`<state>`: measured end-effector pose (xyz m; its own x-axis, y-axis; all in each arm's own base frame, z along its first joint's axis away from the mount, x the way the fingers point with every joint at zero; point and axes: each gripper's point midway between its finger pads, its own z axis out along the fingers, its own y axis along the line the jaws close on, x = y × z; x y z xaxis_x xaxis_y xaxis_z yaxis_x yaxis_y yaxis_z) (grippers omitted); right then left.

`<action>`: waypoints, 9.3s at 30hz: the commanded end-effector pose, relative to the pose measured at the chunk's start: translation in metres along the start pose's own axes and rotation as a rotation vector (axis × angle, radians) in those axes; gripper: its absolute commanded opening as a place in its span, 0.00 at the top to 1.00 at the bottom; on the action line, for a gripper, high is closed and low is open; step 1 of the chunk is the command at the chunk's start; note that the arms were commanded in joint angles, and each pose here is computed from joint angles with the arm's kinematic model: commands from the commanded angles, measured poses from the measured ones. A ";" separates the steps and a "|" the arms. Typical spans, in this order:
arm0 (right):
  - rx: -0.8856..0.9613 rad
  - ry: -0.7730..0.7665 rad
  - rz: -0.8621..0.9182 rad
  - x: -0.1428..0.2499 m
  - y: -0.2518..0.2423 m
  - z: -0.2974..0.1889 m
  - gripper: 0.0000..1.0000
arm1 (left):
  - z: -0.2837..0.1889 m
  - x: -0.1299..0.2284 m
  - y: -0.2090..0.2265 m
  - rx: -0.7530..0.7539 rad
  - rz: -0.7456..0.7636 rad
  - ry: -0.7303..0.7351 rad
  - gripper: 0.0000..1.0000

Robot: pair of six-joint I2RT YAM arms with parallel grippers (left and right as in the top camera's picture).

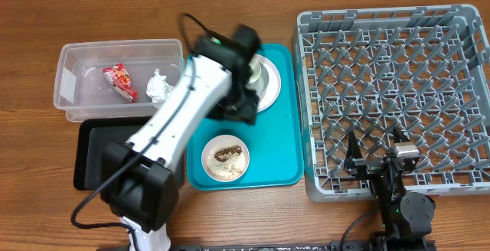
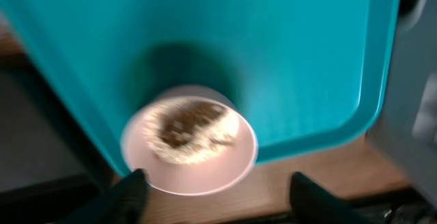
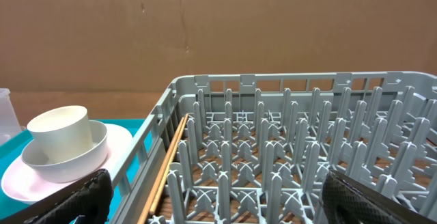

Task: Sort waste into correct bins and load items into the dishwasher
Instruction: 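Grasp the rim of the small food-scrap plate with the left gripper, then lift the plate and move it over the black tray, then tilt the plate to dump the food scraps onto the black tray, then carry the emptied plate right and set it on the teal tray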

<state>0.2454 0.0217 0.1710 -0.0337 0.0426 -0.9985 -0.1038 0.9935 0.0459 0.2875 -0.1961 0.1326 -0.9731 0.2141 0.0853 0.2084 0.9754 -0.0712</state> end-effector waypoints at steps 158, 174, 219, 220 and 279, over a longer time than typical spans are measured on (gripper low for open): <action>-0.006 -0.007 -0.001 0.001 0.001 0.000 0.00 | -0.031 0.059 0.256 0.961 -0.670 -0.730 0.96; -0.006 -0.007 -0.001 0.001 0.001 0.000 0.00 | -0.050 0.055 0.254 1.054 -0.634 -0.820 0.96; -0.006 -0.007 -0.001 0.001 0.001 0.000 0.00 | -0.097 0.063 0.230 1.353 -0.672 -0.883 0.96; -0.006 -0.007 -0.001 0.001 0.001 0.000 0.00 | -0.097 0.064 0.229 1.347 -0.664 -0.890 0.96; -0.006 -0.007 -0.001 0.001 0.001 0.000 0.00 | 0.046 0.014 -0.028 0.085 0.016 -0.369 0.96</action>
<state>0.2454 0.0216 0.1710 -0.0336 0.0418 -0.9986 -0.1035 0.9936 0.0451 0.2553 -0.2270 0.0969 -0.9455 0.1916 -0.2632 0.2535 0.9406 -0.2260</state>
